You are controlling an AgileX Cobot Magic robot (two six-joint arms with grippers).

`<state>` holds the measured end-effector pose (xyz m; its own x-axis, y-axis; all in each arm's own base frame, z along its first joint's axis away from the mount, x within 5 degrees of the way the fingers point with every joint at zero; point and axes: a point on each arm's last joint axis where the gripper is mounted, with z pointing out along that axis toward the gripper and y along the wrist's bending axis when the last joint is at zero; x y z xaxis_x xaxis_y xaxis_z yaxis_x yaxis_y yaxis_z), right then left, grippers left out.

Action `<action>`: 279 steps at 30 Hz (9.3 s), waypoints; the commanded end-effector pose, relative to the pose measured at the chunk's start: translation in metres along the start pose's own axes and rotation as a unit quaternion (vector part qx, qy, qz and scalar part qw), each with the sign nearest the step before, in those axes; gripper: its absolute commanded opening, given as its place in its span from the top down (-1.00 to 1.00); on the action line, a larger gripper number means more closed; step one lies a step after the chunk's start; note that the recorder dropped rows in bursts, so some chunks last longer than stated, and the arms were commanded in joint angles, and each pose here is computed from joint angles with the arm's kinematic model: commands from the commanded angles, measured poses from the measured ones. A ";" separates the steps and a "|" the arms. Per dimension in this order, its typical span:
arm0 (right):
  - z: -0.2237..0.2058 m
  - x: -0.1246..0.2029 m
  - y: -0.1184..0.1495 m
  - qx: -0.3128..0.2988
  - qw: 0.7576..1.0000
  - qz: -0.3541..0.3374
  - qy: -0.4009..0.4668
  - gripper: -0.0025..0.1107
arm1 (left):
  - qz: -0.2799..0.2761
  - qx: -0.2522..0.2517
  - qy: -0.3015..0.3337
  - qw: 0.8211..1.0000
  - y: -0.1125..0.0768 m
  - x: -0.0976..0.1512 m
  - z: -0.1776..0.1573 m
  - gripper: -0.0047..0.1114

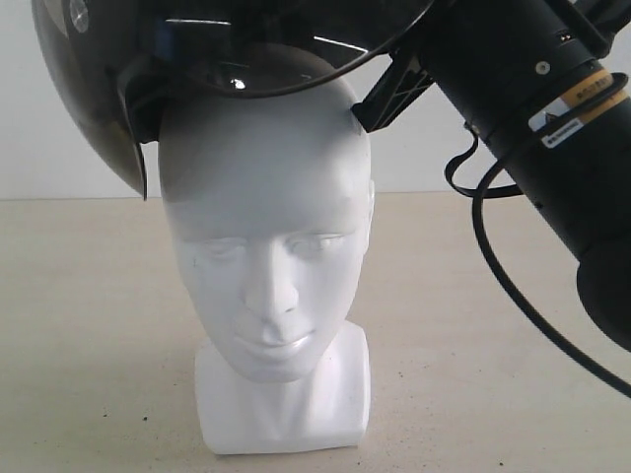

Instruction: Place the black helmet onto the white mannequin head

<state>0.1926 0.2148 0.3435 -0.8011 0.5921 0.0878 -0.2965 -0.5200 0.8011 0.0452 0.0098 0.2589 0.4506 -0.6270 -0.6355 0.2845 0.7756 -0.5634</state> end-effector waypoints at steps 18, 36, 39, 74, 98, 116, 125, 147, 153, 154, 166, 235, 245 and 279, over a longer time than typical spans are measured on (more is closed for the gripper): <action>-0.002 0.010 -0.003 0.019 0.999 -0.005 0.048 0.96 | 0.071 -0.082 0.394 0.913 -0.085 -0.010 0.252 0.84; -0.002 0.010 -0.004 0.023 0.998 -0.016 0.048 0.96 | -0.073 0.218 0.557 0.798 0.007 0.086 0.359 0.84; -0.002 0.009 -0.004 0.022 0.999 -0.014 0.043 0.96 | -0.057 0.260 0.559 0.785 -0.013 0.100 0.356 0.84; -0.005 0.009 -0.010 0.109 0.993 0.000 0.035 0.96 | -0.040 0.340 0.628 0.699 -0.107 0.123 0.305 0.84; -0.012 0.013 0.000 0.196 0.980 -0.017 0.043 0.96 | -0.046 0.366 0.643 0.671 -0.131 0.136 0.292 0.84; -0.021 0.014 0.033 0.205 0.974 -0.090 0.035 0.96 | -0.053 0.359 0.652 0.666 -0.125 0.142 0.286 0.84; -0.040 0.011 0.050 0.288 0.949 -0.128 0.016 0.96 | -0.052 0.359 0.652 0.665 -0.125 0.142 0.286 0.84; -0.068 0.012 0.086 0.331 0.910 -0.246 0.031 0.96 | -0.050 0.356 0.655 0.665 -0.124 0.141 0.286 0.84; -0.072 0.012 0.093 0.328 0.908 -0.258 0.033 0.96 | -0.037 0.349 0.661 0.663 -0.128 0.134 0.283 0.84; -0.072 0.012 0.093 0.328 0.907 -0.260 0.033 0.96 | -0.036 0.351 0.659 0.664 -0.129 0.131 0.283 0.84; -0.073 0.012 0.094 0.328 0.906 -0.264 0.034 0.96 | -0.029 0.361 0.653 0.666 -0.137 0.103 0.250 0.84; -0.076 0.013 0.103 0.311 0.900 -0.301 0.043 0.96 | 0.081 0.377 0.617 0.686 -0.144 0.048 0.227 0.84; -0.075 0.013 0.103 0.306 0.902 -0.301 0.043 0.96 | 0.073 0.402 0.626 0.664 -0.155 0.057 0.218 0.84; -0.075 0.014 0.104 0.304 0.900 -0.308 0.046 0.96 | 0.124 0.353 0.643 0.668 -0.137 0.059 0.226 0.84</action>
<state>0.1135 0.1251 0.3798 -0.6470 0.5846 -0.4895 -0.3548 0.3374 0.8719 0.2252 -0.1136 0.4234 -0.3975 0.2982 -0.8678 0.8489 0.4785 -0.2245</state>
